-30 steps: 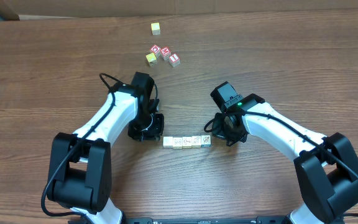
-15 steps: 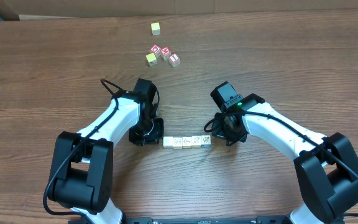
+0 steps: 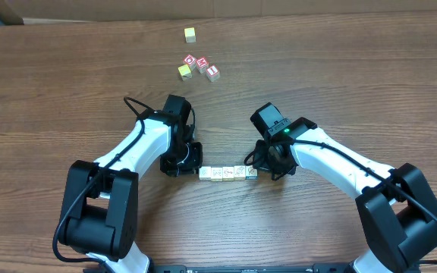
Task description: Flip 5 blocks
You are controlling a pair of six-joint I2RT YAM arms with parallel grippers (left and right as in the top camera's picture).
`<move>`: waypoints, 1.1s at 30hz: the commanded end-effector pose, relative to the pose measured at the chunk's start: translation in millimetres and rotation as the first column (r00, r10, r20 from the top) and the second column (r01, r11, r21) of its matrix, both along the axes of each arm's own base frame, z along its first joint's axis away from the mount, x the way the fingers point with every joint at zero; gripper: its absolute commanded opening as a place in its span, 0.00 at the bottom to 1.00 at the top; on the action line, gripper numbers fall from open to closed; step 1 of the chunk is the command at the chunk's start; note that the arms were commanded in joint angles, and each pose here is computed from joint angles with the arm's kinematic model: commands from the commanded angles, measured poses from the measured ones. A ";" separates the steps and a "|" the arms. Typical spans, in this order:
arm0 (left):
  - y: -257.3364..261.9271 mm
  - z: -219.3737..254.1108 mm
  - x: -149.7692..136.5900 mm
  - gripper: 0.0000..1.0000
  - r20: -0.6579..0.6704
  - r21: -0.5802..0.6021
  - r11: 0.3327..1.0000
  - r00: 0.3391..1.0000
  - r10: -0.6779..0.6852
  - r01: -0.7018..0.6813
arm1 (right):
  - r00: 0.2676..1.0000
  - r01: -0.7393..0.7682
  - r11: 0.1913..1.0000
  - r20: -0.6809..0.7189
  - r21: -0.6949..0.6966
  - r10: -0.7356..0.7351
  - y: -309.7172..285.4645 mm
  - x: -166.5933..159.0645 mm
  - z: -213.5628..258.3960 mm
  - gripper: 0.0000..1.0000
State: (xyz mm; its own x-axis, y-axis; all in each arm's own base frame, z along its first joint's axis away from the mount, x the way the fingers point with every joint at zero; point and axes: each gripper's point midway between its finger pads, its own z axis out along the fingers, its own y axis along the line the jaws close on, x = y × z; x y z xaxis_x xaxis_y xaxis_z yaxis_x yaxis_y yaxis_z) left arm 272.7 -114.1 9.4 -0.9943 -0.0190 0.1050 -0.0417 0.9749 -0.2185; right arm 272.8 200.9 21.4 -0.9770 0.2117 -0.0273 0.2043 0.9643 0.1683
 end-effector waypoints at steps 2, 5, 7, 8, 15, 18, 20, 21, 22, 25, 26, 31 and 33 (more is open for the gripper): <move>-6.6 6.3 -1.7 0.04 0.009 -0.033 0.999 1.000 0.004 -0.004 | 1.000 -0.007 1.000 -0.008 0.003 0.007 1.6 -2.7 -1.8 0.04; -6.6 6.3 -1.5 0.04 0.010 -0.033 0.999 1.000 0.004 -0.004 | 1.000 -0.009 1.000 -0.021 0.015 0.009 3.5 -5.4 -1.7 0.04; -6.5 6.3 -1.7 0.04 0.009 -0.033 0.999 1.000 0.004 -0.004 | 1.000 -0.009 1.000 -0.021 0.015 0.009 3.5 -5.4 -1.7 0.04; -6.5 6.3 -1.7 0.04 0.009 -0.033 0.999 1.000 0.004 -0.004 | 1.000 -0.009 1.000 -0.021 0.016 0.009 3.6 -5.3 -1.7 0.04; -6.5 6.3 -1.6 0.04 0.009 -0.033 0.999 1.000 0.004 -0.004 | 1.000 -0.011 1.000 -0.020 0.014 0.011 3.6 -5.6 -1.9 0.04; -6.5 6.3 -1.7 0.04 0.009 -0.033 0.999 1.000 0.004 -0.004 | 1.000 -0.020 1.000 -0.010 0.017 0.020 6.5 -6.5 -4.8 0.04; -6.5 6.3 -1.7 0.05 0.009 -0.033 0.999 1.000 0.004 -0.004 | 1.000 -0.029 0.999 -0.002 0.019 0.029 8.3 -8.1 -8.2 0.04; -6.5 6.2 -1.7 0.04 0.008 -0.033 0.999 1.000 0.004 -0.004 | 1.000 -0.031 0.999 0.000 0.020 0.031 8.8 -8.2 -8.6 0.04; -6.5 6.3 -1.8 0.04 0.008 -0.033 0.999 1.000 0.004 -0.004 | 1.000 -0.030 0.999 -0.001 0.021 0.030 9.0 -8.2 -8.6 0.04; -6.5 6.3 -1.7 0.04 0.009 -0.033 0.999 1.000 0.004 -0.004 | 0.999 -0.033 0.999 -0.011 0.040 0.034 12.2 -10.1 -7.9 0.04; -6.4 6.2 -1.8 0.04 0.008 -0.032 0.999 1.000 0.004 -0.004 | 0.999 -0.035 0.998 -0.018 0.050 0.036 13.9 -11.4 -7.6 0.04; -6.4 6.2 -1.7 0.04 0.008 -0.032 0.999 1.000 0.005 -0.004 | 0.998 -0.040 0.995 -0.044 0.089 0.044 20.3 -16.3 -6.2 0.04; -6.5 6.3 -1.5 0.04 0.010 -0.033 0.999 1.000 0.005 -0.004 | 0.998 -0.040 0.995 -0.045 0.088 0.044 20.1 -16.5 -6.3 0.04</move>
State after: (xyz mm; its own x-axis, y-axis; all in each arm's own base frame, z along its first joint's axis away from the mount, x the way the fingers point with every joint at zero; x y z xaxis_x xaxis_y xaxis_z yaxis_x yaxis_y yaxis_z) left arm 272.7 -116.3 9.9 -0.9942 -0.0181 0.1064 -0.0424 0.9720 -0.2312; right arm 261.6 217.8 17.3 -0.9834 0.1807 0.0150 0.1792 0.9559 0.2327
